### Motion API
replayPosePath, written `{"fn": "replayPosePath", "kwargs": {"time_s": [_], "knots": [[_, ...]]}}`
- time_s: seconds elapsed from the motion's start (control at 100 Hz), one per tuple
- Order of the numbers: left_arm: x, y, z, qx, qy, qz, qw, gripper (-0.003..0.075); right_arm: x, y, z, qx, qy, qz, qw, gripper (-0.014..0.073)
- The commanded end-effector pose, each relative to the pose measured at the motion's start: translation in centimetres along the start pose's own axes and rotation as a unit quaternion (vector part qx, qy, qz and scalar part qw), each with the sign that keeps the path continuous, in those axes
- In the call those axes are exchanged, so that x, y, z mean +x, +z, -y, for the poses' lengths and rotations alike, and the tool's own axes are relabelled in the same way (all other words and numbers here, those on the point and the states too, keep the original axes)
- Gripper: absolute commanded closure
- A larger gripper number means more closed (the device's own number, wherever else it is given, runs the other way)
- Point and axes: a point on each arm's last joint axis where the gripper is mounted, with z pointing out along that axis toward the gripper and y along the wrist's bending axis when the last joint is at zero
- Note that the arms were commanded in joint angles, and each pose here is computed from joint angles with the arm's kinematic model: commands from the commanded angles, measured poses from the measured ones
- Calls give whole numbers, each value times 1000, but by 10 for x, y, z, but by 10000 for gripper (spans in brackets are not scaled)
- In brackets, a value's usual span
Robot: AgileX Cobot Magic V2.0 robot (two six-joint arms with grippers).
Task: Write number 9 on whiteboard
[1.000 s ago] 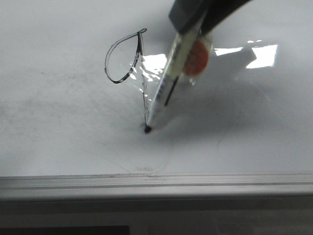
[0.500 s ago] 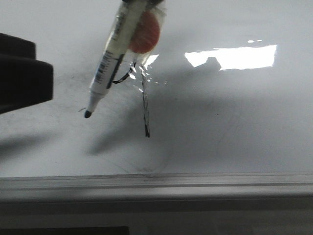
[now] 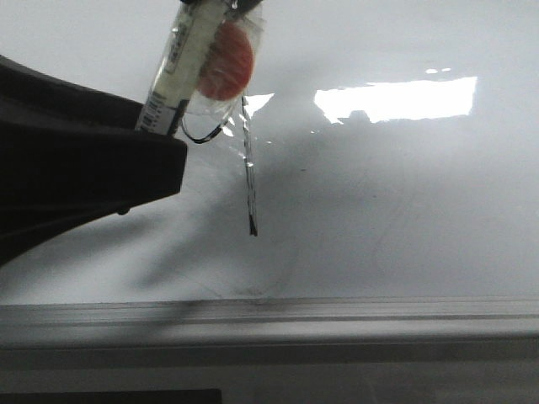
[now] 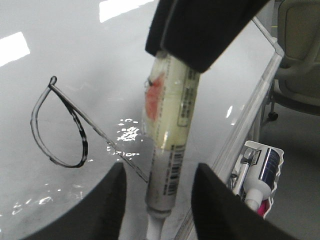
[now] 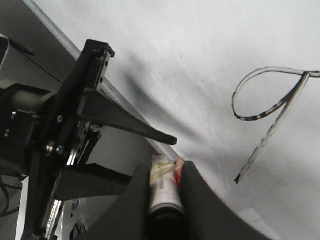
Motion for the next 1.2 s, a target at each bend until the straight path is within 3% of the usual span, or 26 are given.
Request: {"fn": "replayPosePath", "kwargs": {"time_s": [0.0, 0.08, 0.25, 0.32, 0.42, 0.54, 0.63, 0.78, 0.98, 1.19], "knots": [[-19, 2, 0, 0, -5, 62, 998, 608, -14, -12, -5, -12, 0, 49, 999, 654], [-19, 2, 0, 0, -5, 62, 998, 743, -13, -12, -5, -11, 0, 48, 999, 654], [-19, 2, 0, 0, -5, 62, 998, 741, -14, -12, -5, -12, 0, 50, 999, 640], [-19, 2, 0, 0, -5, 62, 998, 741, -14, -12, -5, -12, 0, 50, 999, 557], [-19, 2, -1, -4, -15, 59, 998, 741, -14, -12, -5, -10, -2, 51, 999, 354], [-15, -2, -8, -37, -97, 32, 994, 741, -15, -12, -5, -8, -5, 55, 998, 219], [-14, -8, -14, -72, -172, 18, 982, 741, -15, -12, -5, -8, -5, 55, 998, 219], [-13, -19, -21, -118, -303, 12, 946, 741, -15, -12, -5, -8, -5, 57, 998, 219], [-6, -20, -25, -151, -397, 1, 905, 741, -16, -12, -5, -8, -5, 62, 998, 219], [0, -16, -24, -154, -402, -22, 902, 741, -16, -12, -5, -9, -5, 64, 998, 219]]}}
